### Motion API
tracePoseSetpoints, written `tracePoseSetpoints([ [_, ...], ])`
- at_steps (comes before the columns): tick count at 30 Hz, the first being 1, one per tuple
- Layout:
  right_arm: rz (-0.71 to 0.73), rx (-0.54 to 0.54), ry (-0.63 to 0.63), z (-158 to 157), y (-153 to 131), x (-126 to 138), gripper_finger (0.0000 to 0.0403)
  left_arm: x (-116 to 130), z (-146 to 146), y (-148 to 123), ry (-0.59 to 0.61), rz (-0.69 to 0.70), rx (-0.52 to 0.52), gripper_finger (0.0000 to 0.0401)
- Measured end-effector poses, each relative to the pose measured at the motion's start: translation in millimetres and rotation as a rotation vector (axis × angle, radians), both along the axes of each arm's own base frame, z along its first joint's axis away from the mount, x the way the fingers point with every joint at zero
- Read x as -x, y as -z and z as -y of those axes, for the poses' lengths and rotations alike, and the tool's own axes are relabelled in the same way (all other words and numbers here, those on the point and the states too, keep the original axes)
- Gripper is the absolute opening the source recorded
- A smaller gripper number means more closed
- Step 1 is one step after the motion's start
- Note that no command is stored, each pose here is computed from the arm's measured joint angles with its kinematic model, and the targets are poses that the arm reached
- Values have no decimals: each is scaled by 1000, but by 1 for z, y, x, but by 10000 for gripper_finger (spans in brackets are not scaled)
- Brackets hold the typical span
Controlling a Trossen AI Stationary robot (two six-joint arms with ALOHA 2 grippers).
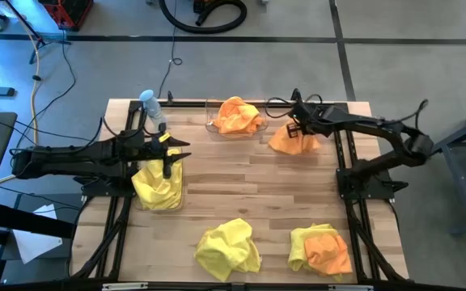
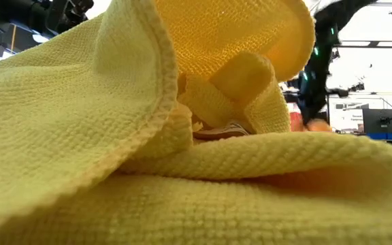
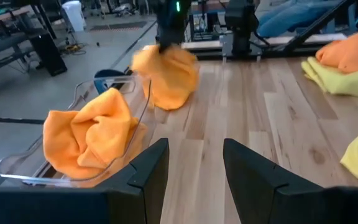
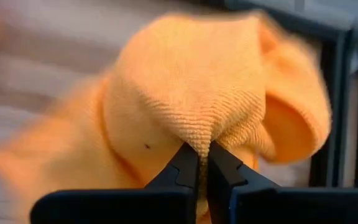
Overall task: Sort microfiber towel by color & place in baskets
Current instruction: Put the orange microfiber towel into the top transparent bin
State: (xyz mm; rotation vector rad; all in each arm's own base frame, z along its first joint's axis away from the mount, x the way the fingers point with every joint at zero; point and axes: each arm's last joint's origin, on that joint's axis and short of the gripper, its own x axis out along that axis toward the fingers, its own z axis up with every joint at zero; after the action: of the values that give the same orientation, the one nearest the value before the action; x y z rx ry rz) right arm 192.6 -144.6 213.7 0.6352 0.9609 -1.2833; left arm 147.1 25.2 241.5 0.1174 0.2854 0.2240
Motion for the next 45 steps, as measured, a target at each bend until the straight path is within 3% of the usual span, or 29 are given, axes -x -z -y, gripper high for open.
tracePoseSetpoints([
  [10,94,373,-160,-29,-121,-70,2,1,0,5,1,-21,-3,142],
  [13,95,437,-227,-32,-142,-97,1,1,0,5,0,-21,-3,142],
  [17,61,465,-319,-24,-149,-139,1,1,0,5,-1,-22,-3,142],
  [23,7,425,-430,1,-125,-205,0,1,0,6,-2,-25,0,142],
  [30,-28,307,-503,15,-62,-257,0,2,0,10,-9,-64,29,142],
  [38,200,46,-507,39,-22,-273,0,4,1,14,-17,-109,62,142],
  [45,247,-94,-529,57,0,-272,0,4,1,15,-25,-105,84,142],
])
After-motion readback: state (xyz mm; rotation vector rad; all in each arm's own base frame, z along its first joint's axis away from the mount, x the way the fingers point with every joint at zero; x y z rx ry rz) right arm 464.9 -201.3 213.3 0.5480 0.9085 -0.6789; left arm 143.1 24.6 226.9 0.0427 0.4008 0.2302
